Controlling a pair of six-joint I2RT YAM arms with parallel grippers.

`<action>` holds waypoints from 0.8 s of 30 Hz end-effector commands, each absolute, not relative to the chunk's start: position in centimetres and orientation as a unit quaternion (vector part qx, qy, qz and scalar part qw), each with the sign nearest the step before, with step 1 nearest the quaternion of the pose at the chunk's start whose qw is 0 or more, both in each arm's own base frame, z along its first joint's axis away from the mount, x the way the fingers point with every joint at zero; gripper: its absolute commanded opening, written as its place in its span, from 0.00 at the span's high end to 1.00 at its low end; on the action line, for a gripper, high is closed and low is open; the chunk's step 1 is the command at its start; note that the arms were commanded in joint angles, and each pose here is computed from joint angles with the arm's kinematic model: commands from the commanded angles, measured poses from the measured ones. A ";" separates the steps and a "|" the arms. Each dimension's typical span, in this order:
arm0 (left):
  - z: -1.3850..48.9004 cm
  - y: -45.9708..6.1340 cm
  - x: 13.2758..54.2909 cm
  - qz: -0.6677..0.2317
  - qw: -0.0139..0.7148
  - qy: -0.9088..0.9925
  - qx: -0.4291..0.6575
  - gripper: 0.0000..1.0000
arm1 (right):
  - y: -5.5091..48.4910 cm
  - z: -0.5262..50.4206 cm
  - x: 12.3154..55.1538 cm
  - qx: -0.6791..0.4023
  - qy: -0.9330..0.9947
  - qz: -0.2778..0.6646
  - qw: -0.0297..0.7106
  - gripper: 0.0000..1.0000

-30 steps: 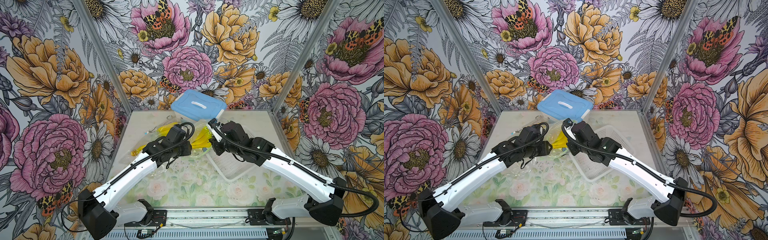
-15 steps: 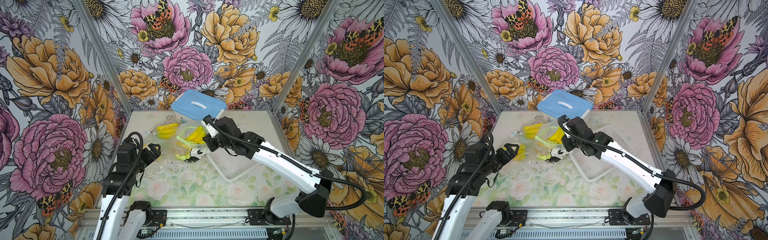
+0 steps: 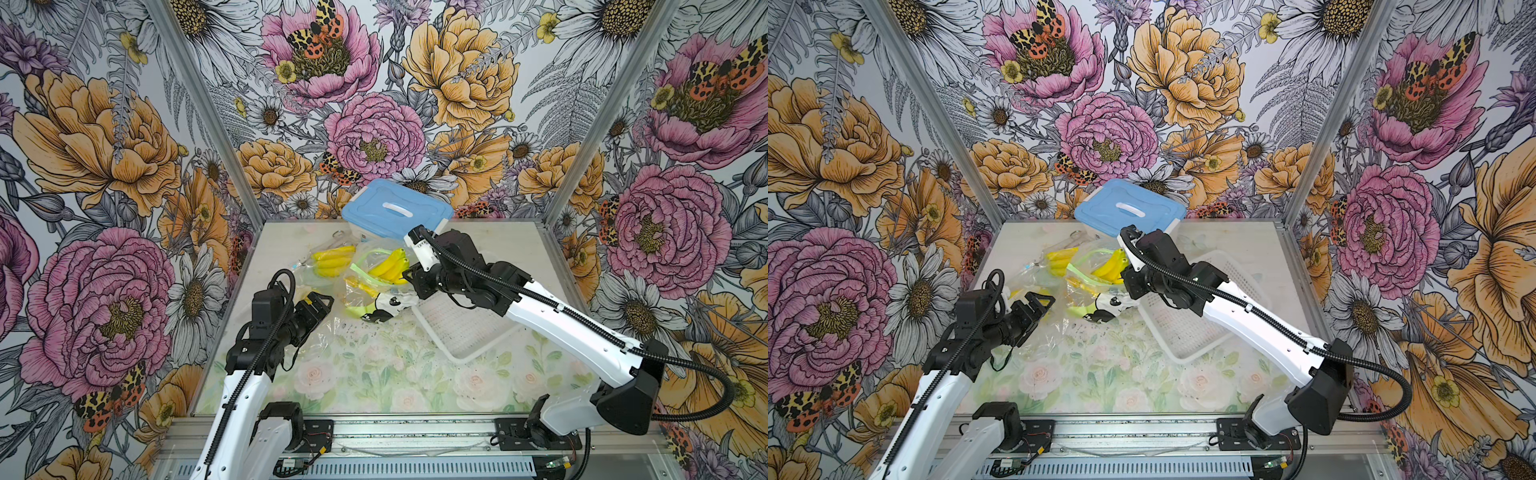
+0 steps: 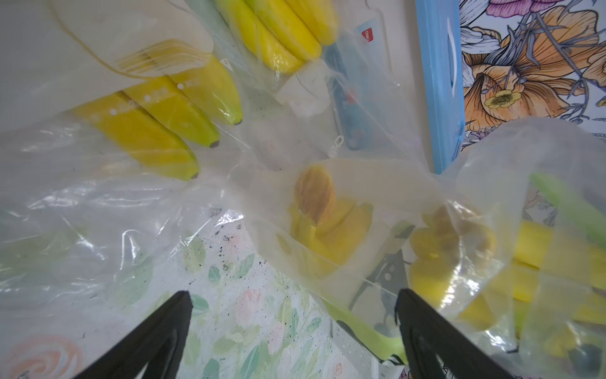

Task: Open the zip-top bag and take out the banana
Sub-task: Pick up the banana from the zipper food storage bag.

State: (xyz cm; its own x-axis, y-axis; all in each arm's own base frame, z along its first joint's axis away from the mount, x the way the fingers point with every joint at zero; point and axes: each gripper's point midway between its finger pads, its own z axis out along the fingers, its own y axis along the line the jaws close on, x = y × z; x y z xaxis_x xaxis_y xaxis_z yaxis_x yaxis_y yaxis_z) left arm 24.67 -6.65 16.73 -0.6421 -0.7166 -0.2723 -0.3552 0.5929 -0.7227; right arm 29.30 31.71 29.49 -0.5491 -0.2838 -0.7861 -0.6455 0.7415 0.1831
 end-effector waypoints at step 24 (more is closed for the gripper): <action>17.9 -11.4 28.0 -0.413 0.361 0.794 -0.261 0.04 | 32.6 28.1 31.9 -0.199 0.860 0.299 0.361 1.00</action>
